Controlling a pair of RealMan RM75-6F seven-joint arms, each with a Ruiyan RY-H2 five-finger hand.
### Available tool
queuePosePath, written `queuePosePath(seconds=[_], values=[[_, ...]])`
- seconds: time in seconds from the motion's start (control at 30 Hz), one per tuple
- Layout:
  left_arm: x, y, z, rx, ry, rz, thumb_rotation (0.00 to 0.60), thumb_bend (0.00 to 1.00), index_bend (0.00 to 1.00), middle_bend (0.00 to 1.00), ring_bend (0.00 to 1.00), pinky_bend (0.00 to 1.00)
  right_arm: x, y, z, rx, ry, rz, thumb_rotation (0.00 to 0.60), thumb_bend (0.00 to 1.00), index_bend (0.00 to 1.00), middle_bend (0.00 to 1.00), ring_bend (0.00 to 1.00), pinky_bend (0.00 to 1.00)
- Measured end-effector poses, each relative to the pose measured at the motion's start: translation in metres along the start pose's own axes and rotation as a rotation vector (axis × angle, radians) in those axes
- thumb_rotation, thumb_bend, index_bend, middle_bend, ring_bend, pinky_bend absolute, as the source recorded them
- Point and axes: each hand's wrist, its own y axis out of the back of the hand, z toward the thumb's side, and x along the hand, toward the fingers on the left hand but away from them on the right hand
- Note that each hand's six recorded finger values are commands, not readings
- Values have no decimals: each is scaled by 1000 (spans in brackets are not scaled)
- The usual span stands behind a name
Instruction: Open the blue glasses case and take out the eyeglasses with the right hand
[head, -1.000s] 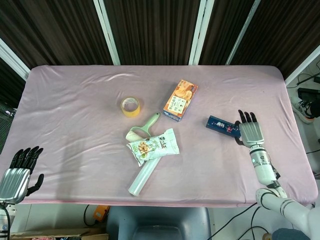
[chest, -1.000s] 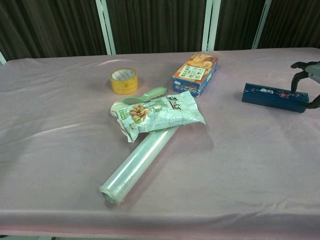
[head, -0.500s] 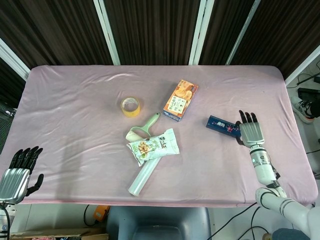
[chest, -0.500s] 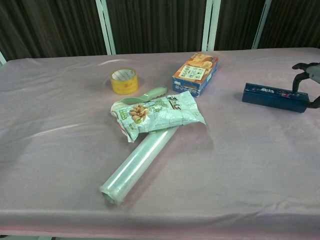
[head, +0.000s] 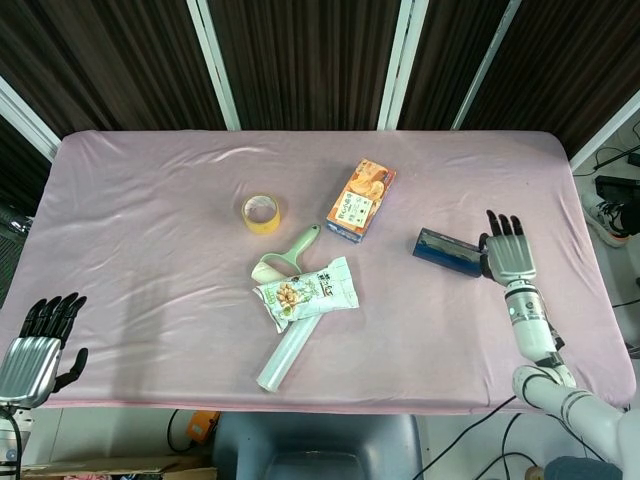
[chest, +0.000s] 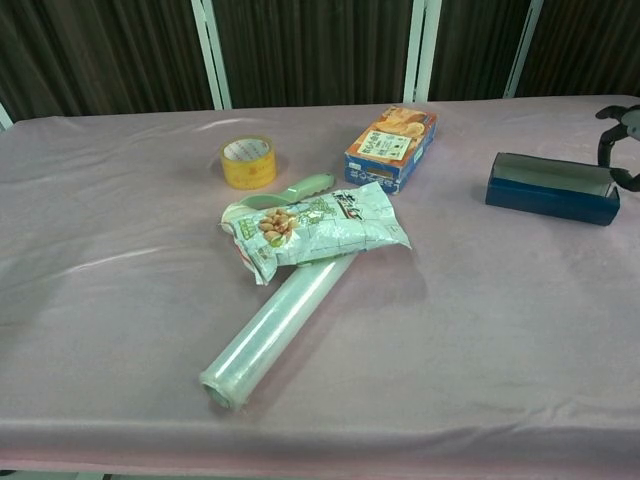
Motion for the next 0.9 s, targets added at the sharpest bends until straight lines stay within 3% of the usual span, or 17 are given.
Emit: queuePosePath(seconds=[0.23,0.43,0.6,0.9], values=[[3,-4,1,16,11,-10,600,420,0,44,44,34,-29,19,-22,40,-114,0,600,665,546,0,0,0],[5,-5,2,18,13,-14,600,420,0,44,46,35,-44,30,-32,37,-182,0,600,652,418,0,0,0],[4,-5,3,15,6,-14,600,419,0,44,48,35,-36,30,-18,9,-116,-13,600,478,382,0,0,0],[1,-2,3,6,-4,-5,600,420,0,44,50,41,-5,33,29,-53,70,12,600,472,399,0,0,0]])
